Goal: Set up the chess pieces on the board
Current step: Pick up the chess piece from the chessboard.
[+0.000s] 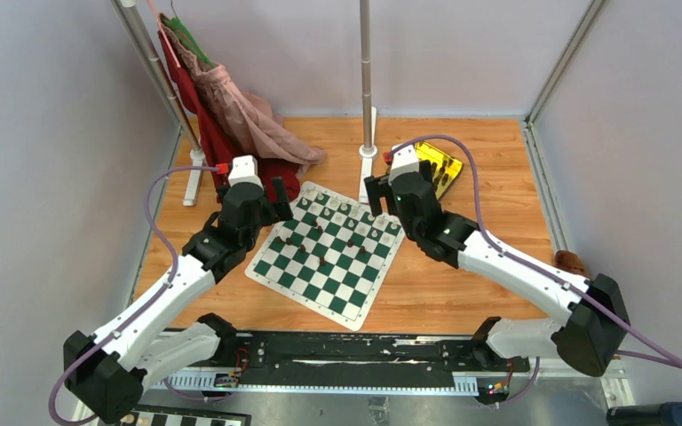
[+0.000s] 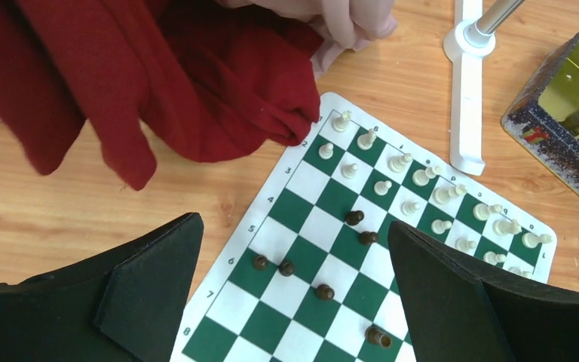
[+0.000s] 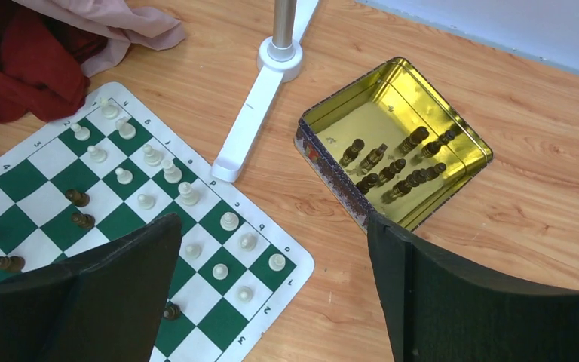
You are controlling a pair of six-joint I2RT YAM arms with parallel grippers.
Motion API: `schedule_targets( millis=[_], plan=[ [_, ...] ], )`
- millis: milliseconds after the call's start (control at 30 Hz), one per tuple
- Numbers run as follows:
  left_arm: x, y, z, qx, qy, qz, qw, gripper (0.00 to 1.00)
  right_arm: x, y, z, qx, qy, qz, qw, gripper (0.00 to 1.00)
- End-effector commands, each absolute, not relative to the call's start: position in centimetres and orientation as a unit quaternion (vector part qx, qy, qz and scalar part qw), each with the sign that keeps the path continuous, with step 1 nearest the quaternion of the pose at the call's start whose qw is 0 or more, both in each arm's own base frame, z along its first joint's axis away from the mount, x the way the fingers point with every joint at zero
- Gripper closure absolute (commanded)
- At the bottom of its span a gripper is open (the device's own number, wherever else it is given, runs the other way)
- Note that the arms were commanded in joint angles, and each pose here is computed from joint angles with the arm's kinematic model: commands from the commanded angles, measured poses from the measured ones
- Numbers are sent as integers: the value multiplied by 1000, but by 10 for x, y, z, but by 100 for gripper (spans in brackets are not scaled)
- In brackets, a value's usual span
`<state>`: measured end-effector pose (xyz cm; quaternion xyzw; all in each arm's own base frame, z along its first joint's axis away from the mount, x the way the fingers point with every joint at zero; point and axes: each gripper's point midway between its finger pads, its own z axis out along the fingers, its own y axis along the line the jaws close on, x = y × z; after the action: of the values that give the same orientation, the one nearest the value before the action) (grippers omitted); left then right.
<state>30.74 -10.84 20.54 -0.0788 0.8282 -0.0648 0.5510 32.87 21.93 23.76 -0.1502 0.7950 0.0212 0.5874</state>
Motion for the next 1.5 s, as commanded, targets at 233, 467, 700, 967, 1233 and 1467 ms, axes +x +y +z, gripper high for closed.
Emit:
schedule_targets(
  millis=[233, 467, 700, 967, 1233, 1467],
  plan=[
    [271, -87, 212, -92, 828, -43, 551, 0, 305, 246, 216, -211, 788, 102, 569, 23],
    [263, -81, 197, -104, 835, -36, 539, 0, 286, 261, 141, -237, 853, 113, 451, 42],
    [262, -80, 188, -111, 839, -32, 532, 0, 265, 278, 107, -259, 866, 145, 403, 49],
    [265, -82, 181, -112, 844, -28, 524, 0, 251, 292, 83, -272, 876, 153, 367, 52],
    [266, -82, 176, -112, 844, -28, 524, 0, 250, 296, 69, -277, 881, 147, 354, 52],
    [269, -87, 175, -110, 841, -40, 528, 0, 256, 295, 61, -280, 884, 131, 351, 52]
  ],
)
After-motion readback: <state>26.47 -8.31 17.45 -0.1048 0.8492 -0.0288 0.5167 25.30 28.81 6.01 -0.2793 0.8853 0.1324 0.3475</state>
